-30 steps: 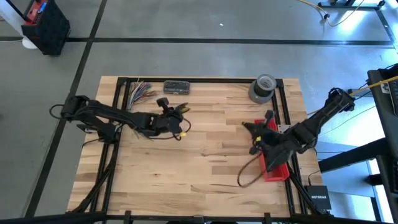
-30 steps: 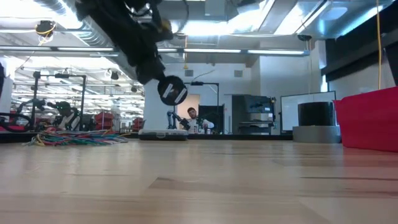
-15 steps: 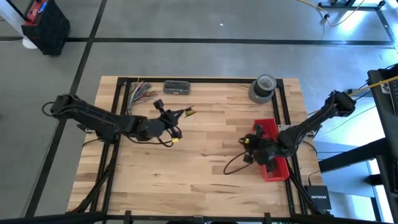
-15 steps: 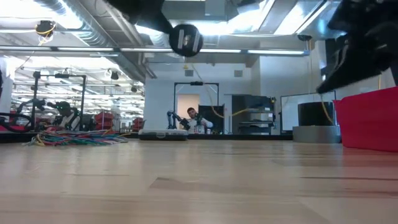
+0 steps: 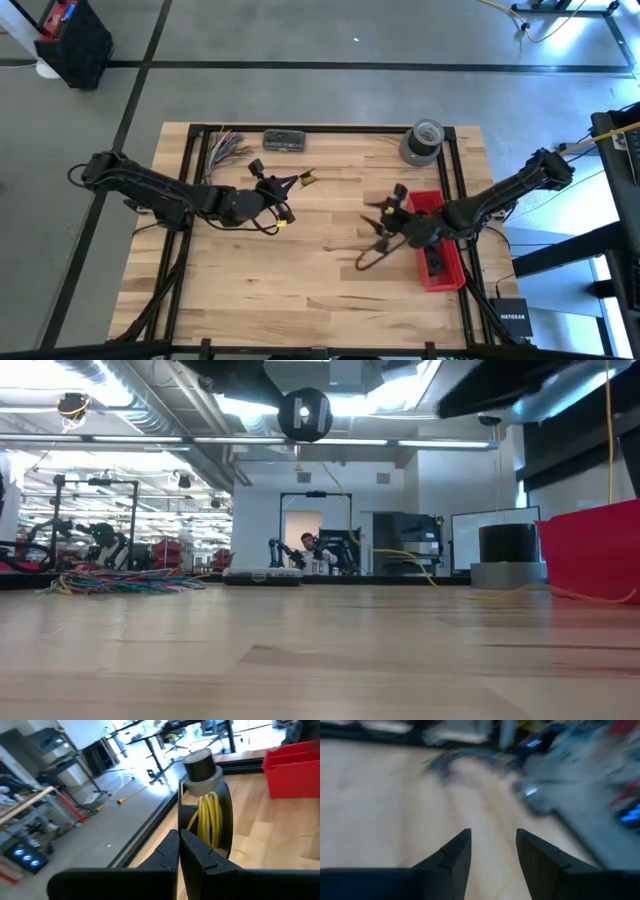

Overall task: Coil cords
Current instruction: Uncoil the yellow wire from the black spool

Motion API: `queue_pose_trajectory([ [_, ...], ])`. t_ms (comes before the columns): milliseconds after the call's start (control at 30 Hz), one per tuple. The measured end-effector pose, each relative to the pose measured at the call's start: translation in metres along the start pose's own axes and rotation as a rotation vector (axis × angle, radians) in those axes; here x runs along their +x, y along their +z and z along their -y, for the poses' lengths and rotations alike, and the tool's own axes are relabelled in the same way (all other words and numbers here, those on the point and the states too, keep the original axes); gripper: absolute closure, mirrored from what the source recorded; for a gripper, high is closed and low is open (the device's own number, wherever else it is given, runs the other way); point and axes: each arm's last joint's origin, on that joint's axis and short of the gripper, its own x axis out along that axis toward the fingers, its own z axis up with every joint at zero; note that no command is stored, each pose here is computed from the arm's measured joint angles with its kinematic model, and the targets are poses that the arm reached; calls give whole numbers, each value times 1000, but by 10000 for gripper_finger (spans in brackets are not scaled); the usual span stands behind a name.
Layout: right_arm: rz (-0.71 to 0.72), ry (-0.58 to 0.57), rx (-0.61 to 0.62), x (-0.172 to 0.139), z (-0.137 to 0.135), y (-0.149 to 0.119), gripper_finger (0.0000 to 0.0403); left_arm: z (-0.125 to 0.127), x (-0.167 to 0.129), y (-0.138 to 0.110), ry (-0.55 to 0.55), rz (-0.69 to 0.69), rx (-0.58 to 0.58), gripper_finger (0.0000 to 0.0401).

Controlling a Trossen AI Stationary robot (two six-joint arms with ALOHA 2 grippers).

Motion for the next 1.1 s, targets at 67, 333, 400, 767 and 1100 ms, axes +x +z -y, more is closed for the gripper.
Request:
queue_pose_trajectory([
  [67,57,-84,-20,15,1,0,246,0,0,1,-28,8,-8,401],
  [333,80,128,2,85,-1,-14,253,3,0,6,-117,58,-50,401],
  [400,71,112,6,99,0,-20,254,3,0,7,-125,64,-55,401],
  [767,38,15,-40,124,6,-34,292,3,0,7,-129,62,-45,401],
  [1100,138,185,28,122,-6,-26,388,3,2,13,-118,115,-136,401],
])
